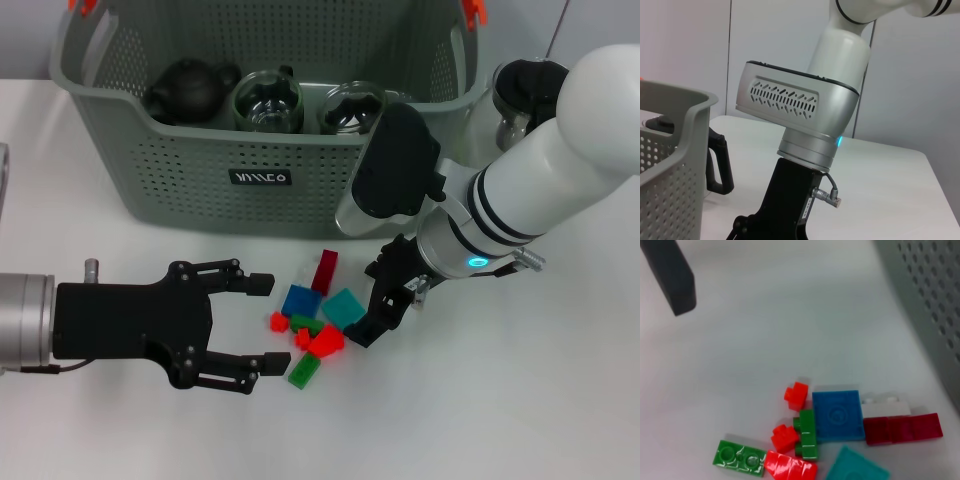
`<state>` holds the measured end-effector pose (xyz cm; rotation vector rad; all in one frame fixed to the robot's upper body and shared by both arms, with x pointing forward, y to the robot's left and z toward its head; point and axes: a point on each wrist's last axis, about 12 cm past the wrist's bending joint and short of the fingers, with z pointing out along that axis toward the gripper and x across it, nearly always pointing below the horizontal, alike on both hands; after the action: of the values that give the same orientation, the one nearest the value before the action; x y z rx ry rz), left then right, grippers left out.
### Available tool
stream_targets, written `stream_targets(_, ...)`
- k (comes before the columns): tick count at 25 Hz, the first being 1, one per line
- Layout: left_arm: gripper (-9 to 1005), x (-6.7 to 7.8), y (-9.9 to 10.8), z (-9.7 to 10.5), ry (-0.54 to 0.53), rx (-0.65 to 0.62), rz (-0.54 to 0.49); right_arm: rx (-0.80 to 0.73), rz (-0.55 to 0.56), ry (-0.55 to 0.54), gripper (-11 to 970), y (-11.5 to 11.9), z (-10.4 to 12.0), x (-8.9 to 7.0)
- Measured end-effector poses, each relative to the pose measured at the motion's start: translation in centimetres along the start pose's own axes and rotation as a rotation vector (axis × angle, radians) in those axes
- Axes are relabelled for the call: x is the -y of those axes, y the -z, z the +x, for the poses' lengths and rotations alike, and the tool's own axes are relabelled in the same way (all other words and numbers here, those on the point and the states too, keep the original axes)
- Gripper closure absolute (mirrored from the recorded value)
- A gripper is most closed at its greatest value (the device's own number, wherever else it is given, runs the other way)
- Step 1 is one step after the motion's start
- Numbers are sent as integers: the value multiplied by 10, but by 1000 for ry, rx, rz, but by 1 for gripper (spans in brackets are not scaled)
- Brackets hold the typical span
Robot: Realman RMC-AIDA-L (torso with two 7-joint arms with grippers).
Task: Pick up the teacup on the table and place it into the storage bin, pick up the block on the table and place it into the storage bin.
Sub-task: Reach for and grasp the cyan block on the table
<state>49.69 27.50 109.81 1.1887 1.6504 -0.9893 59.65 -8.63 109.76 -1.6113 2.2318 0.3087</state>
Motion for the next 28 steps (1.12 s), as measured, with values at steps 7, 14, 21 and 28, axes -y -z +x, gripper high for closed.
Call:
stream_targets(7, 121, 0, 0, 0, 0, 0, 0, 0, -5, 3, 25, 1, -1, -1)
stream_targets(14, 121, 0, 0, 0, 0, 0, -1, 12, -27, 5, 35, 0, -4, -6)
stream_targets(21, 121, 0, 0, 0, 0, 0, 0, 8, -26, 2, 45, -1, -3, -5)
stream_targets(28, 121, 0, 0, 0, 0, -1, 1, 11, -21, 3, 55, -2, -3, -5)
